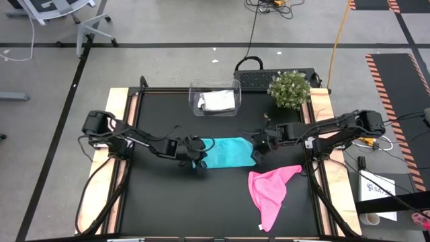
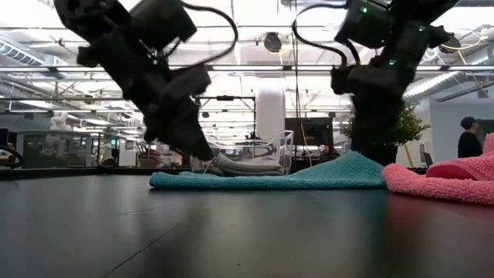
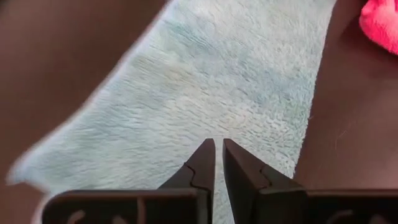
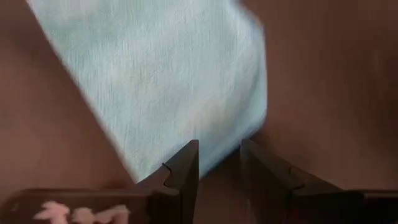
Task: Fold microfiber towels
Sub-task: Fold the light blue microfiber cloth
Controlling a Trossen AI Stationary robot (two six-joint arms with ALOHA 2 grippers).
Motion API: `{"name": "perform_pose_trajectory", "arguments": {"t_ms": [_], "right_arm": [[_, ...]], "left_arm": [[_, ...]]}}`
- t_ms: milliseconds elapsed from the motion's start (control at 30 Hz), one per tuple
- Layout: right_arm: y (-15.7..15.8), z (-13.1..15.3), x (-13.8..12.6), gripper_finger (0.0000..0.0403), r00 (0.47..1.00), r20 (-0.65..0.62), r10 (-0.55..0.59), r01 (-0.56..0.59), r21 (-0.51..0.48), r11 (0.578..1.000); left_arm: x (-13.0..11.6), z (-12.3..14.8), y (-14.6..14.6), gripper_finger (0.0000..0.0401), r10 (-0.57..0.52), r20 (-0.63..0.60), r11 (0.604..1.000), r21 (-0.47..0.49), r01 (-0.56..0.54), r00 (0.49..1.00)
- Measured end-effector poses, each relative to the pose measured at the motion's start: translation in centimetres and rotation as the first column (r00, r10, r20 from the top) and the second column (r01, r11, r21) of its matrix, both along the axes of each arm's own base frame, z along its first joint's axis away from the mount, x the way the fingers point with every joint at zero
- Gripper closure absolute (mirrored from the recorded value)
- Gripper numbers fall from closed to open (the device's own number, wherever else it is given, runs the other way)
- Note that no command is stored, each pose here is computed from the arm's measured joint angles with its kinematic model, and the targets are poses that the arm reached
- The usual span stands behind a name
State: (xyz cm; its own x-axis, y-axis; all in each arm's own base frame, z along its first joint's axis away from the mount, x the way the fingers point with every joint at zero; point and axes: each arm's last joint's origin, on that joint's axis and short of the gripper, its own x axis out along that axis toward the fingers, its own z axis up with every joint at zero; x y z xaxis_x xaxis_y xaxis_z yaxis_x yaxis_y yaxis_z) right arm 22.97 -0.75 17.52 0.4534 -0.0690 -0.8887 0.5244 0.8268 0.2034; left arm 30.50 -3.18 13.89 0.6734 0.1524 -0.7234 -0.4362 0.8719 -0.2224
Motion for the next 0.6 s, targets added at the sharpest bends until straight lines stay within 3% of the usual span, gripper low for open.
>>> {"name": "perform_pose_trajectory", "arguments": {"t_ms": [133,233,367,600], "right_arm": [[0.1,-0.5,-0.2,0.0291,1.0,0.008,-0.013,0.012,0.214,0.977],[0.1,-1.6,-0.4,0.0291,0.997,0.064,-0.044,0.024,0.29,0.957],[-0.1,-3.3,-1.1,0.0291,0.989,0.113,-0.097,0.063,0.273,0.96],[-0.5,-3.4,-1.2,0.0305,0.989,0.138,-0.056,0.042,0.102,0.994]], "left_arm": [[0.1,-1.5,-0.1,0.037,-0.018,-0.06,1.0,-0.017,0.017,0.998],[-0.1,-1.9,-0.1,0.037,-0.016,-0.091,1.0,-0.015,0.015,0.996],[0.0,-2.0,-0.1,0.037,-0.016,-0.094,1.0,-0.013,0.015,0.995],[0.0,-2.0,-0.1,0.037,-0.017,-0.09,1.0,-0.014,0.016,0.996]]}}
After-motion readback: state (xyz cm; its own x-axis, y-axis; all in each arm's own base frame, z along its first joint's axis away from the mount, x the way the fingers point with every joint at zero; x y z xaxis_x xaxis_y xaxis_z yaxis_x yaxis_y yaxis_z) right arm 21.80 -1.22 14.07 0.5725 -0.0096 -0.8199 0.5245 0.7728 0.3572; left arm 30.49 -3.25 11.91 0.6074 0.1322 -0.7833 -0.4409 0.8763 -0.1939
